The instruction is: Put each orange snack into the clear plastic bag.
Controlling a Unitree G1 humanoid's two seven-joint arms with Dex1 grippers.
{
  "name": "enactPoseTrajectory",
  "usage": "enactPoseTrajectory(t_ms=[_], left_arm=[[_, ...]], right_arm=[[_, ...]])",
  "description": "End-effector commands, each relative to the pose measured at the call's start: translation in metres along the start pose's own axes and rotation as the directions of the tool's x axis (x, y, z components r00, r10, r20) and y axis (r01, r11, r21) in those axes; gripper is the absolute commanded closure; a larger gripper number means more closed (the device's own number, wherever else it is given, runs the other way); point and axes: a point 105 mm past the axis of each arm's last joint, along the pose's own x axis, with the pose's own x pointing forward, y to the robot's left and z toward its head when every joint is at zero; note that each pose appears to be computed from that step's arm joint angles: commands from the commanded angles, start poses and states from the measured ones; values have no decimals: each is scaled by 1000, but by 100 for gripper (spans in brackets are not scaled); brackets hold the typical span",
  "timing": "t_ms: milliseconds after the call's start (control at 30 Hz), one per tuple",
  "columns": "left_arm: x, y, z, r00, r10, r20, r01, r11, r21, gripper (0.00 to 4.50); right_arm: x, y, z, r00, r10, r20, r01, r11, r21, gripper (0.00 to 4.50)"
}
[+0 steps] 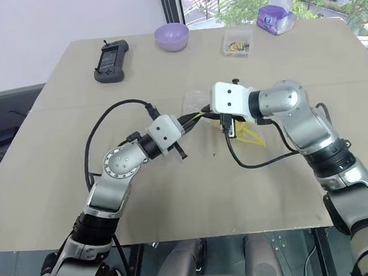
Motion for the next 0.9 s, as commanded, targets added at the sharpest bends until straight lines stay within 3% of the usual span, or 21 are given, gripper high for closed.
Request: enactPoseTrajectory(t_ms=[33,900], left_arm=[[-15,22,-5,996,84,-34,-83,995,50,450],[-45,51,-26,973,185,-135,-176,982,72,450]], right_arm=[[-20,-9,-13,996,-54,-77,55,998,13,444],[-84,1,-68,934,-113,-340,169,976,141,444]])
